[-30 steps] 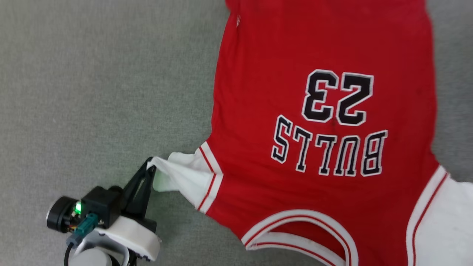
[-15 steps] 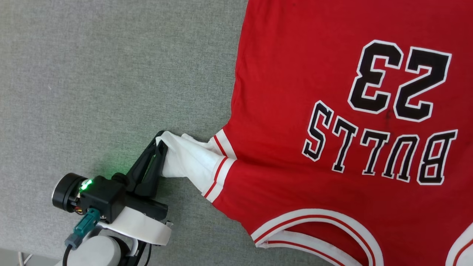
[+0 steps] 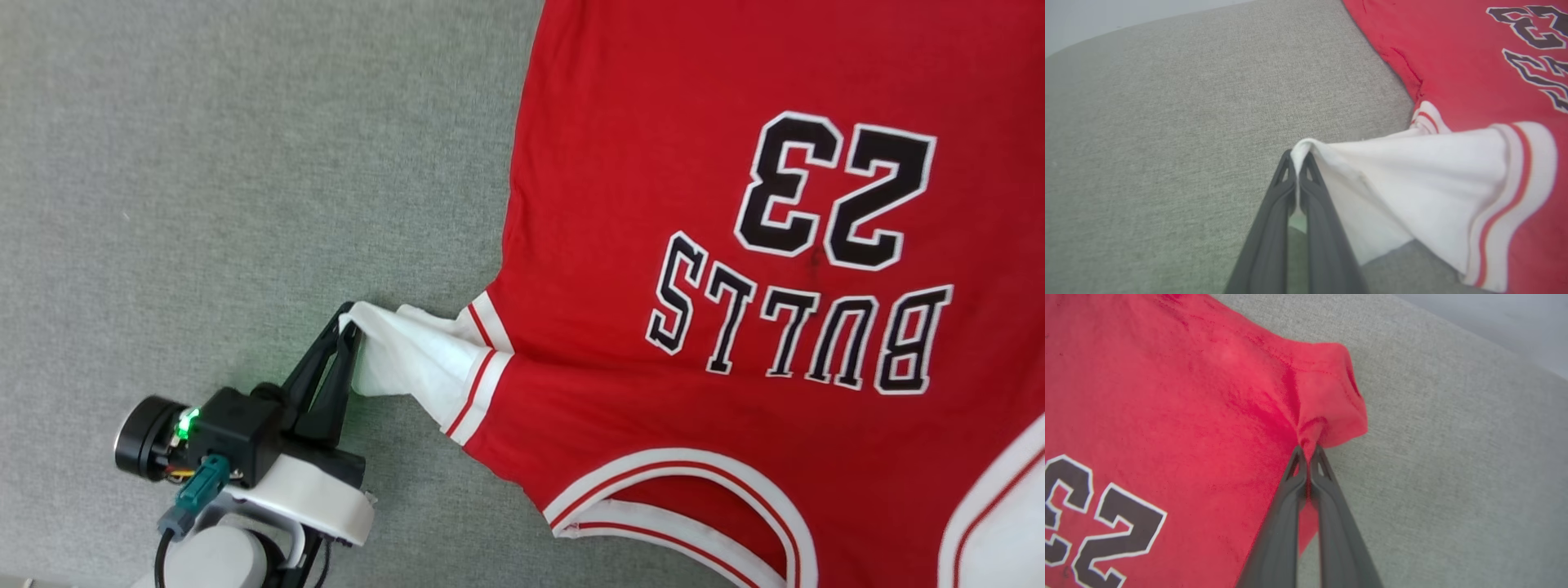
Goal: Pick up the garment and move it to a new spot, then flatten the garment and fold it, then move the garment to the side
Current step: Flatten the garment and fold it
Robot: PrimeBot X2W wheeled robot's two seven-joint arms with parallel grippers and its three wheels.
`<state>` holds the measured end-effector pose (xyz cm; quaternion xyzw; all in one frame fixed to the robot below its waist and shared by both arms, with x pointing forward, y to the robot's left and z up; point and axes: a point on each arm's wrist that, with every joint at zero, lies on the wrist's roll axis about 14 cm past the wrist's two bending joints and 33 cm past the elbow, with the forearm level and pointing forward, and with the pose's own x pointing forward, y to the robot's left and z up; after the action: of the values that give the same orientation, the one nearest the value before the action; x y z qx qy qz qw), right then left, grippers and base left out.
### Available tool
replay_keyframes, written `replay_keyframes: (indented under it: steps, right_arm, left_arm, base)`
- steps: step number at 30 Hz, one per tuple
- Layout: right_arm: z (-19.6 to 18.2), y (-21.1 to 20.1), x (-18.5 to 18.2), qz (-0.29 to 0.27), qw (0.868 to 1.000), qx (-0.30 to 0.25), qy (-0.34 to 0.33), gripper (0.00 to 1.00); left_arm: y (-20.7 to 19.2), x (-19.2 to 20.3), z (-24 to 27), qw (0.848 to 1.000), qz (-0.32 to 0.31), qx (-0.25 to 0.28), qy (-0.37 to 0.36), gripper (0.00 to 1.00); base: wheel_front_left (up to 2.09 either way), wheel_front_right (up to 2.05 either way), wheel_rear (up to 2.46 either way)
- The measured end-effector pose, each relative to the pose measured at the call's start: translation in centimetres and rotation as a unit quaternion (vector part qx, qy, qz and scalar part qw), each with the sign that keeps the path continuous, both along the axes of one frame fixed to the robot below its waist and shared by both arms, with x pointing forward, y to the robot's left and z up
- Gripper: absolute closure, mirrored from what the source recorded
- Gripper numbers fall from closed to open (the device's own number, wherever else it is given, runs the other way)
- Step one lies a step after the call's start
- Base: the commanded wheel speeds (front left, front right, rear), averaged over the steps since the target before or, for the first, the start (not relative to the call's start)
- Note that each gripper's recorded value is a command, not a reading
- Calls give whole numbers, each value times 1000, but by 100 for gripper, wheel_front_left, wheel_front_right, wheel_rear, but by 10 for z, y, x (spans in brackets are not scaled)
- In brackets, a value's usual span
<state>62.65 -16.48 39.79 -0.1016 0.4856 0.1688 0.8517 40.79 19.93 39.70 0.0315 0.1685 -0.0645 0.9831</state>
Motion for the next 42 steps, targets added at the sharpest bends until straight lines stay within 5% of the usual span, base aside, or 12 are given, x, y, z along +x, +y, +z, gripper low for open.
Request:
replay_keyframes:
  steps: [7, 14, 20, 29, 35, 36, 37, 42]
  right_arm:
    - [65, -17, -31, 46, 997, -22, -65, 100]
    - [80, -51, -111, 82, 994, -51, -52, 100]
    - [51, -89, -195, 59, 997, -43, 9, 100]
    - [-18, -117, -308, -53, 992, 27, 107, 100]
    - [-43, -114, -336, -107, 985, 60, 122, 100]
    - [-42, -115, -335, -114, 985, 63, 117, 76]
    - [-41, -115, -334, -121, 984, 67, 111, 0]
    - [-9, -119, -297, -115, 990, 69, 33, 0]
  left_arm:
    - [-1, -15, 23, 1000, 9, -5, -22, 100]
    - [-6, -33, 42, 999, 10, -16, -39, 100]
    - [-14, -40, 49, 999, 1, -22, -46, 100]
    - [-23, -37, 55, 998, -12, -32, -56, 100]
    - [-23, -37, 52, 998, -15, -33, -54, 100]
    - [-23, -38, 51, 998, -14, -33, -53, 100]
    - [-22, -38, 51, 998, -14, -32, -52, 100]
    - [-22, -40, 52, 998, -16, -31, -54, 100]
  base:
    - [0, 0, 0]
    - [0, 0, 0]
    - [0, 0, 0]
    - [0, 0, 0]
    - [0, 0, 0]
    - [0, 0, 0]
    - [0, 0, 0]
    - [0, 0, 0]
